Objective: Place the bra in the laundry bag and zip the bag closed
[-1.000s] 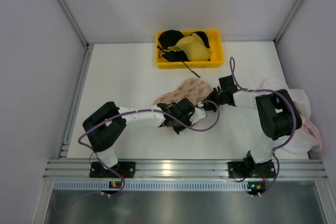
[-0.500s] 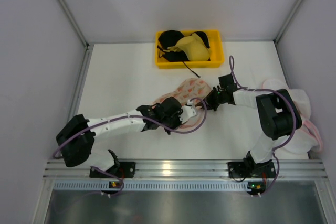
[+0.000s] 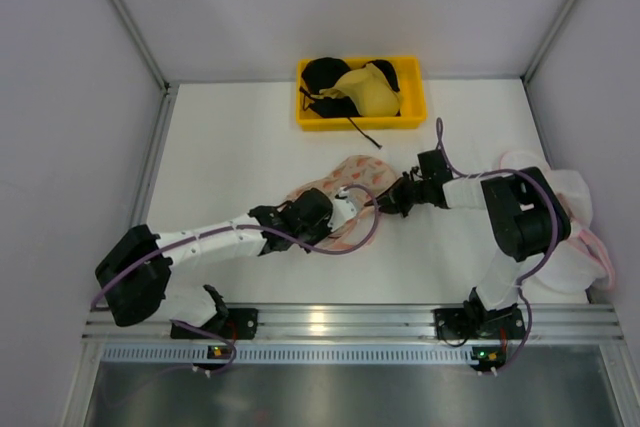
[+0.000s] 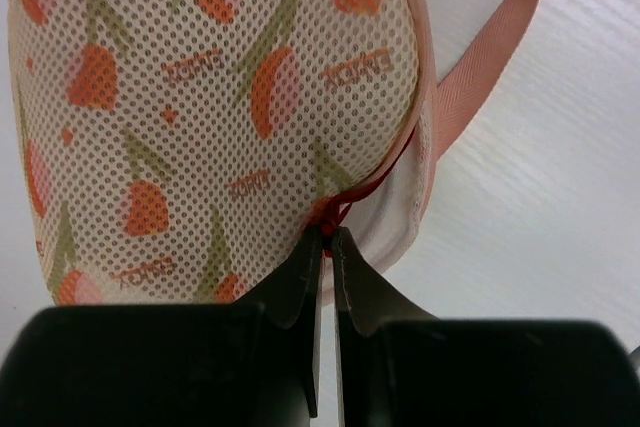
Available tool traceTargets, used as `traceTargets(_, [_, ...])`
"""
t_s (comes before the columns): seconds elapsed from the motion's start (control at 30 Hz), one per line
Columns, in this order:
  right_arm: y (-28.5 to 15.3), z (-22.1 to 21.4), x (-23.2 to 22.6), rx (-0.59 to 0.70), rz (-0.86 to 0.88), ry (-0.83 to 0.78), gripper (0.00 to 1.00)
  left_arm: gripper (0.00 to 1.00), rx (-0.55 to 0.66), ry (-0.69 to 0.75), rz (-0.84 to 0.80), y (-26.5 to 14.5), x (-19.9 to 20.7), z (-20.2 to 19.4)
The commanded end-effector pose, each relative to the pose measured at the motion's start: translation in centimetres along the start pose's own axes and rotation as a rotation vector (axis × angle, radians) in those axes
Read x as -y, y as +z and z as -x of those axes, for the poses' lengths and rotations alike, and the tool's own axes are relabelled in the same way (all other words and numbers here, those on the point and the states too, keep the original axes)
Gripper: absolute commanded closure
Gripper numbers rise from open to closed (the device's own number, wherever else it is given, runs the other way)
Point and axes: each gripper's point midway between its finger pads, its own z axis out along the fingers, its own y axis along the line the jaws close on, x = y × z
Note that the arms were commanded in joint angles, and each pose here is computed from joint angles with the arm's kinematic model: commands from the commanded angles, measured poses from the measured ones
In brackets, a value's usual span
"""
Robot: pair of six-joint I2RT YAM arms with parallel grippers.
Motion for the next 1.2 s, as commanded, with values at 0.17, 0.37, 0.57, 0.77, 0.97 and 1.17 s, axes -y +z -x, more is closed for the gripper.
traceTargets(0.17, [0.0,-0.4,0.6,-0.038,-0.003,0.126,1.0,1.0,0.141,0.018,-0.073,-2.0,0.9,0.8])
traceTargets(0.37, [0.4,-0.2,0.9,-0.034,0.002,0.159,1.0,1.0,0.098,0.074,-0.15,-1.2,2.4,-1.3])
traceTargets(0.57, [0.4,-0.6,1.0,-0.056,0.001,0.167,1.0,1.0,0.015,0.044,-0.007,1.0,0.0,-1.7])
traceTargets(0.77, [0.1,-0.7,1.9,-0.044,-0.046,0.04,1.0,1.0,0.117,-0.081,0.098,0.0,-3.2,1.2])
traceTargets(0.97, [0.2,-0.3,1.5,-0.048,-0.062,0.016,1.0,1.0,0.229,-0.121,0.098,-2.2,-3.9,3.8])
traceTargets(1.17, [0.3,0.3,1.0,-0.021,-0.091,-0.069,1.0,1.0,0.246,-0.105,-0.001,-2.8,-2.4,4.4])
